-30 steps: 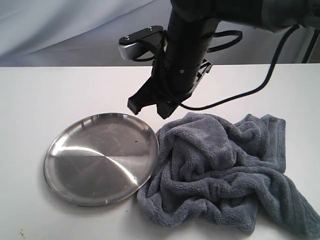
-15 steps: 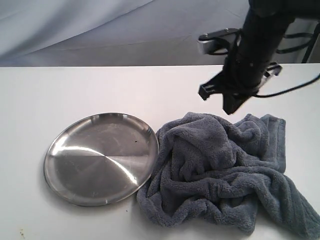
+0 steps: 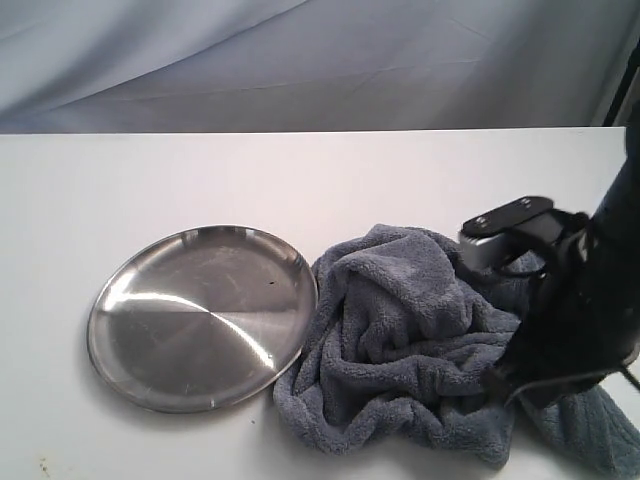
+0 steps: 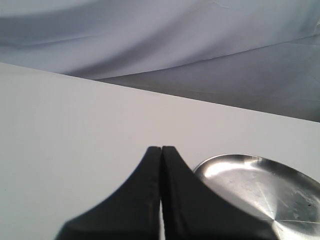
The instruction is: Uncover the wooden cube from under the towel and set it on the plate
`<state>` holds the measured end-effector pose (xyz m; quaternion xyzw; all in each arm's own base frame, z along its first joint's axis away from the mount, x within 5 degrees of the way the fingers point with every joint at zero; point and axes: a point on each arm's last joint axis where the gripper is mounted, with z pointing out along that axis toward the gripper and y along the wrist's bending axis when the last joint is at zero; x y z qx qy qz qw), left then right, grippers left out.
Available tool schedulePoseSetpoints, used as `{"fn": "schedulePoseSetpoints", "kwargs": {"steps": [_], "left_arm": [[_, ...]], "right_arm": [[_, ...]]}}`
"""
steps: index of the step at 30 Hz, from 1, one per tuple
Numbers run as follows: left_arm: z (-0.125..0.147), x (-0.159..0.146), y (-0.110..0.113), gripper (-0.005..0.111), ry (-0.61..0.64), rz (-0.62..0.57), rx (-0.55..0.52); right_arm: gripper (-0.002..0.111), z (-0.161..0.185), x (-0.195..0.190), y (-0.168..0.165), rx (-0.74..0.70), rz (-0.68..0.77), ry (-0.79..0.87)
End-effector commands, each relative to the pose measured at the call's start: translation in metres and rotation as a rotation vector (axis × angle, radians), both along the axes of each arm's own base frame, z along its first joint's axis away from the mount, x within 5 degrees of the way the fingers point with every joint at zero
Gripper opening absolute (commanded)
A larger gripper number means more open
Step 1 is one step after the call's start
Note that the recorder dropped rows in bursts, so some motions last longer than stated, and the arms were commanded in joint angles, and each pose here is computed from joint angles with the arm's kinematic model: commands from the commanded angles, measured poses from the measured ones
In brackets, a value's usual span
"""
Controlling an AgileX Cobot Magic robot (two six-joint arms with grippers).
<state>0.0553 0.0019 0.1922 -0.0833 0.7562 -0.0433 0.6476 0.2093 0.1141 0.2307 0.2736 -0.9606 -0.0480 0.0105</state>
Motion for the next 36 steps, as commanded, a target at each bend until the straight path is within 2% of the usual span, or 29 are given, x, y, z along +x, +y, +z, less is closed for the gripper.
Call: {"fn": "schedulePoseSetpoints", "kwargs": {"steps": [1, 4, 7, 12, 14, 17, 21, 28, 31, 36], "left_arm": [[-0.001, 0.000, 0.000, 0.000, -0.007, 0.003, -0.008], [-0.001, 0.000, 0.000, 0.000, -0.007, 0.003, -0.008], [-0.001, 0.000, 0.000, 0.000, -0.007, 0.003, -0.008], [-0.001, 0.000, 0.000, 0.000, -0.007, 0.003, -0.008], [-0.001, 0.000, 0.000, 0.000, -0.007, 0.003, -0.008], [-0.001, 0.000, 0.000, 0.000, -0.007, 0.003, -0.008], [-0.001, 0.000, 0.000, 0.000, -0.007, 0.003, -0.008], [-0.001, 0.000, 0.000, 0.000, -0.007, 0.003, -0.008], [-0.001, 0.000, 0.000, 0.000, -0.007, 0.003, -0.008], [-0.001, 0.000, 0.000, 0.000, -0.007, 0.003, -0.008]], "right_arm": [[0.000, -0.010, -0.017, 0.039, 0.062, 0.114, -0.046], [0.000, -0.008, -0.025, 0.071, 0.178, 0.173, -0.160], [0.000, -0.006, -0.027, 0.082, 0.254, 0.111, -0.168], [0.000, 0.010, -0.012, 0.085, 0.243, 0.154, -0.295], [0.000, 0.022, -0.003, 0.086, 0.239, 0.105, -0.347], [0.000, 0.042, 0.012, 0.082, 0.241, -0.012, -0.407], [0.000, 0.060, 0.028, 0.068, 0.223, -0.099, -0.416], [0.001, 0.062, 0.036, 0.047, 0.116, -0.020, -0.394], [0.010, 0.060, 0.032, 0.043, 0.071, -0.031, -0.347], [0.036, 0.060, 0.034, 0.036, 0.015, -0.135, -0.365]]}}
